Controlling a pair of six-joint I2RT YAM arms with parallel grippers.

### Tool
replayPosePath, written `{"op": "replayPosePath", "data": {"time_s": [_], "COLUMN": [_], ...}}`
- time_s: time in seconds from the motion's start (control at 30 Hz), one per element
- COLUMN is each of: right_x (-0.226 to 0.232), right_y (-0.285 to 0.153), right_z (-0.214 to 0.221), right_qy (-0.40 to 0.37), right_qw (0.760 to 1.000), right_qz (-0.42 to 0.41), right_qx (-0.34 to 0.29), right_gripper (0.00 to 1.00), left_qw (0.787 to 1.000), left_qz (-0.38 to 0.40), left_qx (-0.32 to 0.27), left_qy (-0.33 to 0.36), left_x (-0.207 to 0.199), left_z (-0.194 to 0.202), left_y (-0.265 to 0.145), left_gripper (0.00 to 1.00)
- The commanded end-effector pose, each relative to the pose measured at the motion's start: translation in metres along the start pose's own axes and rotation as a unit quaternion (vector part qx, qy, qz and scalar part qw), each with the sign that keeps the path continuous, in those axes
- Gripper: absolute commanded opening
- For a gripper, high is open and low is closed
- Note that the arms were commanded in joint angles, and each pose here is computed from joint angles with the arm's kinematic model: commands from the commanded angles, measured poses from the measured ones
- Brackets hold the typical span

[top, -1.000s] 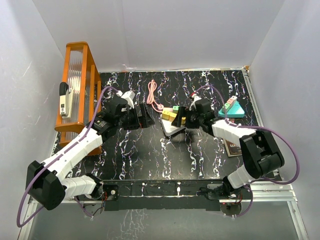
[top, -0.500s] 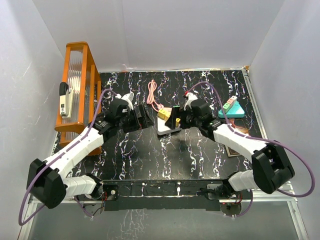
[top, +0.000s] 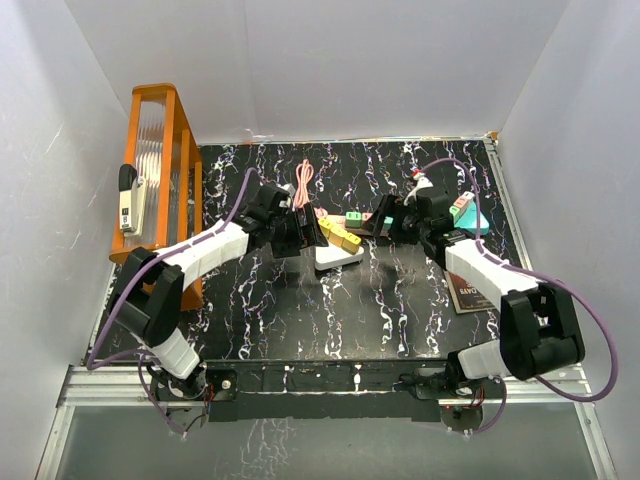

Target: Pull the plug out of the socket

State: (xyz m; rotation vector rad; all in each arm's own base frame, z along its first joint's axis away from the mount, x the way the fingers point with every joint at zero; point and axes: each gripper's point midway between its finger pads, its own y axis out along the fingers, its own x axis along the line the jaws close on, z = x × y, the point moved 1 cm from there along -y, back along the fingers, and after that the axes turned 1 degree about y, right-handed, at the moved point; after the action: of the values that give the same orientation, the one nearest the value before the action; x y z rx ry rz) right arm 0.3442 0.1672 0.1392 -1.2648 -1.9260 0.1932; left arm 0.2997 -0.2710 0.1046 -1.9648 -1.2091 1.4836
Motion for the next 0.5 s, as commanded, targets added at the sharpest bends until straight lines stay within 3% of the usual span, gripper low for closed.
{"op": "replayPosePath", "data": {"time_s": [0.0, 0.13, 0.47], "right_x": [-0.028, -0.044, -0.047], "right_y": [0.011, 0.03, 0.06], "right_z": [-0.019, -0.005, 0.012], "right_qy": [0.069, 0.076, 0.082], "right_qw": [0.997, 0.996, 0.996], "right_qz": [0.025, 0.046, 0.036], "right_qx": [-0.037, -0.006, 0.005], "right_gripper": [0.77, 0.61, 0.43], "left_qw": [1.0, 0.999, 0.999], "left_qz": [-0.002, -0.024, 0.001], "left_qx": [-0.006, -0.007, 0.026], "left_qy": [0.016, 0.024, 0.023], "left_x": [-0.003, 0.005, 0.0], "left_z": [-0.014, -0.018, -0.015], "left_y": [0.004, 0.015, 0.043], "left_gripper": [0.88, 0.84, 0.68]}}
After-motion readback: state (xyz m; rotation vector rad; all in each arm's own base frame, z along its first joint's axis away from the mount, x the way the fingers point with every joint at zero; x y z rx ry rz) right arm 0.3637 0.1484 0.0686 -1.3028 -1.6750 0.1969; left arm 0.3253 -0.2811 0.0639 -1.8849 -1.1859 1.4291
